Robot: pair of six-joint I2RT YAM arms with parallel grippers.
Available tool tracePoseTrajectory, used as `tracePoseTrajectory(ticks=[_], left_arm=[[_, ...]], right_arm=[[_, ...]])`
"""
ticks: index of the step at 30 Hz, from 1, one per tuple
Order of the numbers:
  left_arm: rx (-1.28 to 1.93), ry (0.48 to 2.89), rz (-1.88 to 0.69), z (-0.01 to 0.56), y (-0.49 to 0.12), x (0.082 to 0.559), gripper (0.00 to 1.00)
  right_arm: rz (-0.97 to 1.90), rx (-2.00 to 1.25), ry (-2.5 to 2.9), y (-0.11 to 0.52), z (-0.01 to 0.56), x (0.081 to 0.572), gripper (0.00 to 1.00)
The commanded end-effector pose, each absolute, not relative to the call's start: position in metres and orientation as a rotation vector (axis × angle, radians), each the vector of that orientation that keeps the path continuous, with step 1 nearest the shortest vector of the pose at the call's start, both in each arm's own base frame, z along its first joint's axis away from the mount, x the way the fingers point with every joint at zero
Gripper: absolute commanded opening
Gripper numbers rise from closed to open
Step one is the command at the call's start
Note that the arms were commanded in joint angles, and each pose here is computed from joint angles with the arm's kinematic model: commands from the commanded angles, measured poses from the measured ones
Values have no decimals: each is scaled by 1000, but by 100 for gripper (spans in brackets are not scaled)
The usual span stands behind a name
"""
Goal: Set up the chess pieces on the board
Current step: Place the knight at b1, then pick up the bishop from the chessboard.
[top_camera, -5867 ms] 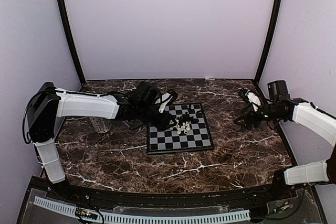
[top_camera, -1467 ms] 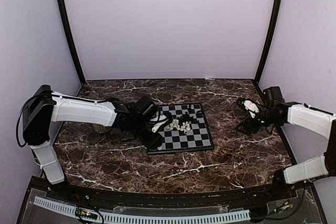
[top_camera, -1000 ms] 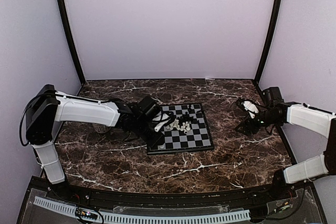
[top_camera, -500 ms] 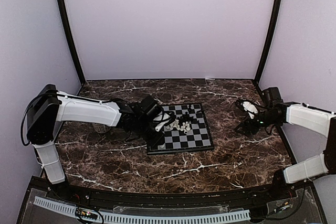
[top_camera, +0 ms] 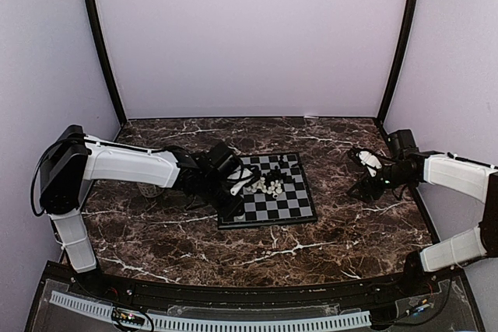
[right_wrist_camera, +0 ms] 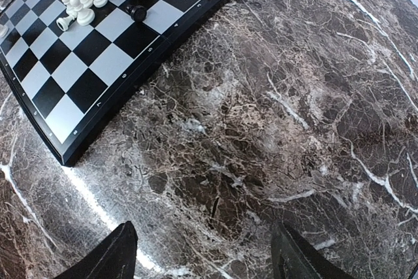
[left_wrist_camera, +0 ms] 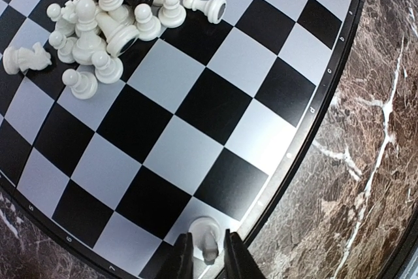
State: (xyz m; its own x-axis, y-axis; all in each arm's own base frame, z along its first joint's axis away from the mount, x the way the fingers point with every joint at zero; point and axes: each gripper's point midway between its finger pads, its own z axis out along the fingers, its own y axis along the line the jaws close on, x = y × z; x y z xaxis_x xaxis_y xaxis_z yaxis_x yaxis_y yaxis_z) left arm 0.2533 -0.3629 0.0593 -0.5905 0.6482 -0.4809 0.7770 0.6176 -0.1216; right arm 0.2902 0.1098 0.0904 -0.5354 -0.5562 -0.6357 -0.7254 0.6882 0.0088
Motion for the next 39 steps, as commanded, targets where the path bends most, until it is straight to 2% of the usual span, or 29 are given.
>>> tracePoseTrajectory(ticks=[1, 5, 11, 14, 16, 19, 21, 23, 29, 39], left_arm=[[1161, 2443, -457, 67, -364, 250, 25], [1164, 2392, -457, 92, -368, 256, 36], [1178, 2151, -516, 178, -383, 267, 50], [1134, 2040, -458, 202, -382, 284, 62], [1061, 2021, -397, 207, -371, 305, 65], [886, 2086, -360, 203, -340, 347, 65], [723, 2138, -428, 200, -319, 373, 64], [626, 2143, -502, 196, -305, 390, 60], [545, 2143, -565, 185, -286, 412, 55], [593, 2134, -603, 190, -287, 404, 55]], right_arm=[[365, -990, 2263, 113, 93, 293, 71], [427, -990, 2192, 125, 125, 299, 71], [560, -1122, 2133, 163, 155, 308, 69], [549, -1235, 2099, 192, 160, 312, 68], [543, -1294, 2096, 211, 161, 316, 67], [553, -1381, 2105, 238, 155, 321, 60], [552, -1431, 2109, 253, 149, 326, 52], [542, -1471, 2128, 267, 140, 329, 48], [470, -1577, 2161, 301, 113, 339, 50], [421, -1673, 2199, 324, 85, 344, 49]])
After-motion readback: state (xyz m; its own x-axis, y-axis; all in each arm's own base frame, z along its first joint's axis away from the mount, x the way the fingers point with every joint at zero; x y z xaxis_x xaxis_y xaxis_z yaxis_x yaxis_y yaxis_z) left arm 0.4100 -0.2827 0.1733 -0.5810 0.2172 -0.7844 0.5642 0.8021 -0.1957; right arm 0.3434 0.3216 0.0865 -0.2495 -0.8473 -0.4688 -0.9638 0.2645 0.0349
